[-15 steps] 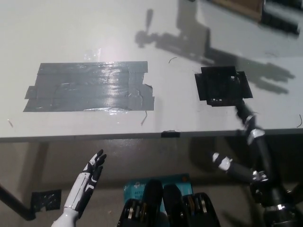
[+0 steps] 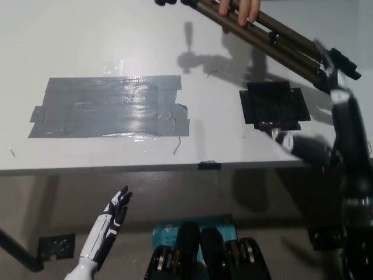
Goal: A person hands a tripod to the robot which it grabs with its right hand and places in the middle of the table in front of it
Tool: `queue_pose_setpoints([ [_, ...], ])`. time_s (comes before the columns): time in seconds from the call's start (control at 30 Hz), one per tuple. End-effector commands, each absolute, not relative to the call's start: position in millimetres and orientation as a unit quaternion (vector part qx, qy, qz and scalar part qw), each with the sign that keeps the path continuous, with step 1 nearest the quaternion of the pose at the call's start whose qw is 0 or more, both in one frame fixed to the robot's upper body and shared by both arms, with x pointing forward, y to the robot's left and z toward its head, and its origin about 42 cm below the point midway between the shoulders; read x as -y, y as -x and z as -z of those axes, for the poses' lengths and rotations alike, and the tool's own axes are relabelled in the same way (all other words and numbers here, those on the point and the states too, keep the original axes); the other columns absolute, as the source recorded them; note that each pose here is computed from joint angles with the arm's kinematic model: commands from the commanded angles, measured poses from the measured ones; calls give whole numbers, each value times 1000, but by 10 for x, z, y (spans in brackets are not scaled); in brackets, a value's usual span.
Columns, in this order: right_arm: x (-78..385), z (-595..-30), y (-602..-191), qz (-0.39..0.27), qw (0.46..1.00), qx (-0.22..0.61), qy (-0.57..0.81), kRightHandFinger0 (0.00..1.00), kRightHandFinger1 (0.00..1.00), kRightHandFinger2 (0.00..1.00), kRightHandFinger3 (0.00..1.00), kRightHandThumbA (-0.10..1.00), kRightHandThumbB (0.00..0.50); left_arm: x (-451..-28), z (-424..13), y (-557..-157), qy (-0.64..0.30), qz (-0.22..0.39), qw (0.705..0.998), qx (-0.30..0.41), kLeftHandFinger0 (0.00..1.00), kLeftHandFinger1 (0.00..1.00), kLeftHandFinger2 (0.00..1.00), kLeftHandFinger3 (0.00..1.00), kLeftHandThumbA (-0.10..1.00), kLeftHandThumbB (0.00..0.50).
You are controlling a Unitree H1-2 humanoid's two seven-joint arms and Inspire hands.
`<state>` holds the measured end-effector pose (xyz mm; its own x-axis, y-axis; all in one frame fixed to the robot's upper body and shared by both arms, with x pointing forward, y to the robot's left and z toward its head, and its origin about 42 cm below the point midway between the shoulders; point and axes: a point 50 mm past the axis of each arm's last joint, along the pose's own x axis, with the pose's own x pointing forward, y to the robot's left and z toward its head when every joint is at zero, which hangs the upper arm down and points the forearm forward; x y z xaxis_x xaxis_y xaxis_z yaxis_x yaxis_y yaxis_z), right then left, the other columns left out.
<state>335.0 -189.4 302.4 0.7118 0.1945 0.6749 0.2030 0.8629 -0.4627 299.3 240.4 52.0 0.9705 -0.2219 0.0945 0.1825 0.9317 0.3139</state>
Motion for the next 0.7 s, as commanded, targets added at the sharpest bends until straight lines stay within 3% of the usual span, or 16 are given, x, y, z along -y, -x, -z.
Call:
queue_pose_setpoints([
  [0.0, 1875, -3966, -3782, 136, 801, 392, 431, 1000, 1000, 1000, 1000, 1000, 416, -2434, -676, -3054, -172, 106, 972, 116, 1000, 1000, 1000, 1000, 1000, 304],
  [0.23, 1747, -4081, -4295, 113, 812, 334, 466, 1000, 1000, 1000, 1000, 995, 437, -2442, -717, -3102, -172, 104, 972, 123, 1000, 1000, 1000, 1000, 1000, 288],
  [0.67, 1707, -4072, -5013, 112, 812, 248, 516, 1000, 1000, 1000, 1000, 957, 421, -2443, -753, -3147, -176, 109, 970, 128, 1000, 1000, 1000, 1000, 1000, 299],
])
